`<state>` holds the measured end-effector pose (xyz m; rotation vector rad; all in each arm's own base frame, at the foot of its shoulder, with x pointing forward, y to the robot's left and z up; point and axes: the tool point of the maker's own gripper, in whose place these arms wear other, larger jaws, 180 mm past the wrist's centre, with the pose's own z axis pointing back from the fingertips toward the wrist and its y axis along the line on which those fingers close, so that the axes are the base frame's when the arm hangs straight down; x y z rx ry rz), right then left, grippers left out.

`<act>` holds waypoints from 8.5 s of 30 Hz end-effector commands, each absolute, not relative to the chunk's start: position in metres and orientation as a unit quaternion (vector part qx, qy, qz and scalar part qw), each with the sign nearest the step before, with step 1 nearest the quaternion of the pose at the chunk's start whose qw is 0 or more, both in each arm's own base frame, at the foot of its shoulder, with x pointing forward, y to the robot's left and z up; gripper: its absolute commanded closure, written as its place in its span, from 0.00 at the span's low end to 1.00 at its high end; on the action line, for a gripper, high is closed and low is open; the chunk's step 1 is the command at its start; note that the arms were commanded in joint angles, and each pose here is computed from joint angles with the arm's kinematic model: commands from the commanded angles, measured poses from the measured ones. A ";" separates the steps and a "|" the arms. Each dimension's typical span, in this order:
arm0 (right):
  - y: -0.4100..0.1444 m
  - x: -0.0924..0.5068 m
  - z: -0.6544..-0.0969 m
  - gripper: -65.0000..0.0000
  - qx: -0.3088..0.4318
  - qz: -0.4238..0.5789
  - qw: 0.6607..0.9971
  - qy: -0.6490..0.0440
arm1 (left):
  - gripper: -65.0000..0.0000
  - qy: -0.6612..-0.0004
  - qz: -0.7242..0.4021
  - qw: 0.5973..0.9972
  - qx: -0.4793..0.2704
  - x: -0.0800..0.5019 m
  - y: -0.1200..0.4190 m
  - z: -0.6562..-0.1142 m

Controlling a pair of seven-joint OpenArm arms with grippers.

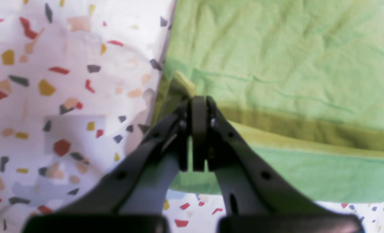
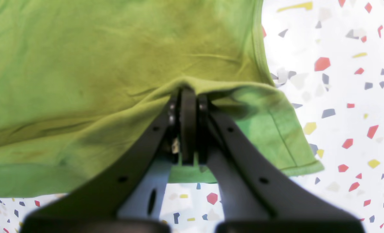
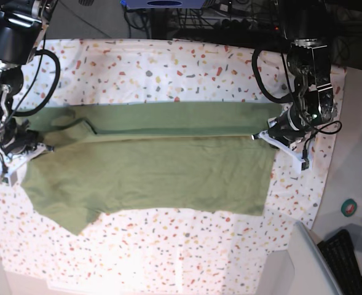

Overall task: Layout the t-shirt on the table in an organized manner, then fold the t-shirt properly
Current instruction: 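Lower the shirt flat onto the cloth with both grippers, then release the shirt and regrasp its collar-side edge with both grippers, then pull the shirt edge away from the hem with both grippers, then move both grippers to the shirt's side edges near the hem, then grasp the hem edge with both grippers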

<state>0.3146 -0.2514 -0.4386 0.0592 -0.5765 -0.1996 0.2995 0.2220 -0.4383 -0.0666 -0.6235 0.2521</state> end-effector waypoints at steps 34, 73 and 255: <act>-0.294 0.195 -0.472 0.32 0.194 -0.464 0.795 -0.340 | 0.00 -0.324 0.315 0.873 -0.185 0.225 0.246 -0.459; -0.298 0.162 -0.498 1.00 0.199 -0.466 0.823 -0.259 | 1.00 -0.266 0.261 0.915 -0.154 0.174 0.244 -0.490; -0.231 0.406 -0.452 1.00 0.060 0.000 0.927 -0.371 | 1.00 -0.300 -0.020 0.952 -0.064 0.405 0.251 -0.432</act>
